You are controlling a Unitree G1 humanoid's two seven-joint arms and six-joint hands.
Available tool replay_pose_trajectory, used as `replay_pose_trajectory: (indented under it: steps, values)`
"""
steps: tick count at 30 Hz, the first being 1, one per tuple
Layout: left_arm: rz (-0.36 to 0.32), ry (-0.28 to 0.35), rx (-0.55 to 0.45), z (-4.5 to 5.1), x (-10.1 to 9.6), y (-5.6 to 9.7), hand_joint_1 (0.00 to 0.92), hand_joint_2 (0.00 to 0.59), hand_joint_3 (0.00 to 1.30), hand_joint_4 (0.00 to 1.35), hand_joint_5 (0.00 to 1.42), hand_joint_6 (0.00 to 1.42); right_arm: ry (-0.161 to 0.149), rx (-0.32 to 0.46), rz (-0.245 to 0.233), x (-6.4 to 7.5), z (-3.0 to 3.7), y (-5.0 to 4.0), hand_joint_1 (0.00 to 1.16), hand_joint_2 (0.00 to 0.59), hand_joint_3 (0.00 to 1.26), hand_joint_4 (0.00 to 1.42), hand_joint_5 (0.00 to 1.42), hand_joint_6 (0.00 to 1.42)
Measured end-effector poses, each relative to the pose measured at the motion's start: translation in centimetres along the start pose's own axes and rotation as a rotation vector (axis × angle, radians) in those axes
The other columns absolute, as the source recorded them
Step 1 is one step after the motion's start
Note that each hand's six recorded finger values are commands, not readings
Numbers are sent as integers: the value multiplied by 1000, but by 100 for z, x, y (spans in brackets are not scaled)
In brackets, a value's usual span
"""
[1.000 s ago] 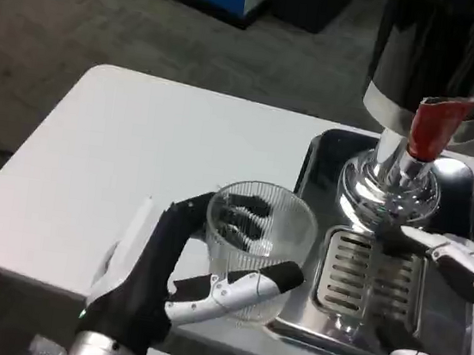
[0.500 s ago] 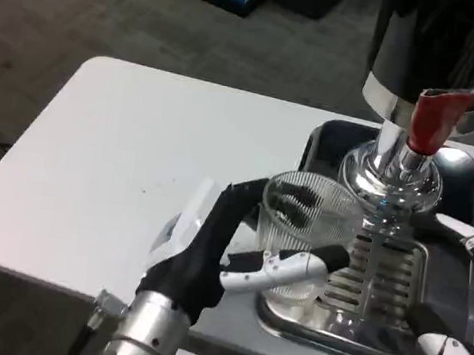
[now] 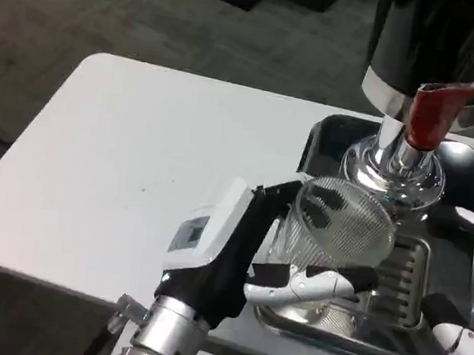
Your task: Grasp the cup under the faucet to collect the drink, then remove the cup.
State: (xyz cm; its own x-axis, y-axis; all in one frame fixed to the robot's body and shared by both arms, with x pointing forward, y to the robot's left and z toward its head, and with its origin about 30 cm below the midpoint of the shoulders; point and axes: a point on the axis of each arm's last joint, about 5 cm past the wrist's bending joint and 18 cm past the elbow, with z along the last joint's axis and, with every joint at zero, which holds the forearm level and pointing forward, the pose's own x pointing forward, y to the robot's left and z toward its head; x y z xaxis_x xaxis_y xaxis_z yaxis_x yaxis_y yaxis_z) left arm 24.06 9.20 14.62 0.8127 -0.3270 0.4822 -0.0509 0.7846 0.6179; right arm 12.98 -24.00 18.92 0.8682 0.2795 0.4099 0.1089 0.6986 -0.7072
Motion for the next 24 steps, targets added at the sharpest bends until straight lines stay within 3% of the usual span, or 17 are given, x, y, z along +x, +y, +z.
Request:
replay_pose_trajectory:
  steps: [8,14,24]
  values:
    - [116,59,-11,-65,-99,-165,265,280,705,759,626,497,14,8,-7,-15,-16,12,398,365,215,253,183,97]
    - [94,91,-16,-108,-106,-227,261,286,705,751,614,470,35,17,-2,-26,-55,27,393,366,215,253,184,97]
    - [75,102,-53,-137,107,-269,256,299,690,732,573,415,27,24,-5,-8,-55,31,389,367,215,253,184,97]
